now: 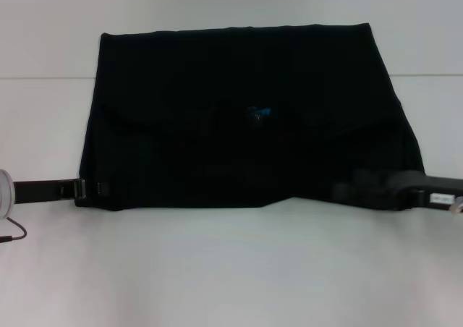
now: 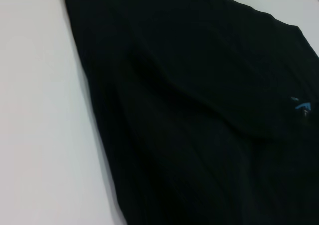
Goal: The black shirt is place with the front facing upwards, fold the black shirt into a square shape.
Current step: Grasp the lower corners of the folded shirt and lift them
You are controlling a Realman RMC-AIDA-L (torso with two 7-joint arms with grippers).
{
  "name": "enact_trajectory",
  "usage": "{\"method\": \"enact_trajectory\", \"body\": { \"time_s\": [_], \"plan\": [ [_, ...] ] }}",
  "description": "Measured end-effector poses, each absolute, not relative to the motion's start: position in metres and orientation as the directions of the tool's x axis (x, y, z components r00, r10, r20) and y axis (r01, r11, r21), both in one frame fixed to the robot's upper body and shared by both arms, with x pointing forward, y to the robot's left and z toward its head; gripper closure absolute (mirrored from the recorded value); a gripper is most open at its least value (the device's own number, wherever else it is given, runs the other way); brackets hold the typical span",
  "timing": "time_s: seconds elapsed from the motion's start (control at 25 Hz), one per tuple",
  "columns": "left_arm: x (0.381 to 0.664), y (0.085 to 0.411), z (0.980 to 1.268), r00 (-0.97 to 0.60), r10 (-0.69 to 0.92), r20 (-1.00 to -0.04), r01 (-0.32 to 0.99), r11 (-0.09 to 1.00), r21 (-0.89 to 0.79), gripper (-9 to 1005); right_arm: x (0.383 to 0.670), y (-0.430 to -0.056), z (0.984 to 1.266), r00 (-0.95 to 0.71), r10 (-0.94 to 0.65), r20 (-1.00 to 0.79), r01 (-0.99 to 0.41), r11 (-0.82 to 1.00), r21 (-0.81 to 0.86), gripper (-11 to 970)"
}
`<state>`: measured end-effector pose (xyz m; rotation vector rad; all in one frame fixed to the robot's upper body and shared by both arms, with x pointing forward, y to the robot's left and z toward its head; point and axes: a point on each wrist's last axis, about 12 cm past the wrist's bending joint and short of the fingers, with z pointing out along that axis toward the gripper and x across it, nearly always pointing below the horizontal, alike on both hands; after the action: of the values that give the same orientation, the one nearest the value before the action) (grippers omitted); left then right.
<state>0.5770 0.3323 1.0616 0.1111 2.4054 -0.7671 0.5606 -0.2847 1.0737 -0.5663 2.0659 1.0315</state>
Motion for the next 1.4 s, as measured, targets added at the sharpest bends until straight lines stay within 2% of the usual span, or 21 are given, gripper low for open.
{"method": "enact_trajectory", "body": {
  "time_s": [0.16,0.32,0.48,0.56,0.76,1.4],
  "plan": [
    [0.576,0.333,1.063,-0.809,-0.079,-0.583,0.275,0.825,-0.493,844,0.574,-0.318,1.099,-0.73,-0.058,-0.681,-0.528,0.681,0.507,73],
    [0.575,0.335,1.065,-0.802,-0.067,-0.593,0.295,0.82,-0.491,928,0.587,-0.349,1.136,-0.831,-0.019,-0.556,-0.351,0.793,0.498,75],
    [0.575,0.335,1.067,-0.797,-0.054,-0.602,0.311,0.817,-0.485,928,0.597,-0.362,1.168,-0.867,0.013,-0.498,-0.235,0.871,0.431,76],
    [0.575,0.335,1.068,-0.796,-0.05,-0.604,0.316,0.815,-0.485,928,0.602,-0.361,1.175,-0.884,0.0,-0.467,-0.203,0.902,0.382,77],
    [0.575,0.337,1.072,-0.793,-0.044,-0.607,0.329,0.808,-0.489,927,0.612,-0.351,1.168,-0.911,-0.042,-0.41,-0.182,0.934,0.308,84],
    [0.574,0.337,1.075,-0.789,-0.031,-0.614,0.353,0.795,-0.494,928,0.633,-0.309,1.129,-0.922,-0.057,-0.383,-0.209,0.905,0.369,105]
  ]
}}
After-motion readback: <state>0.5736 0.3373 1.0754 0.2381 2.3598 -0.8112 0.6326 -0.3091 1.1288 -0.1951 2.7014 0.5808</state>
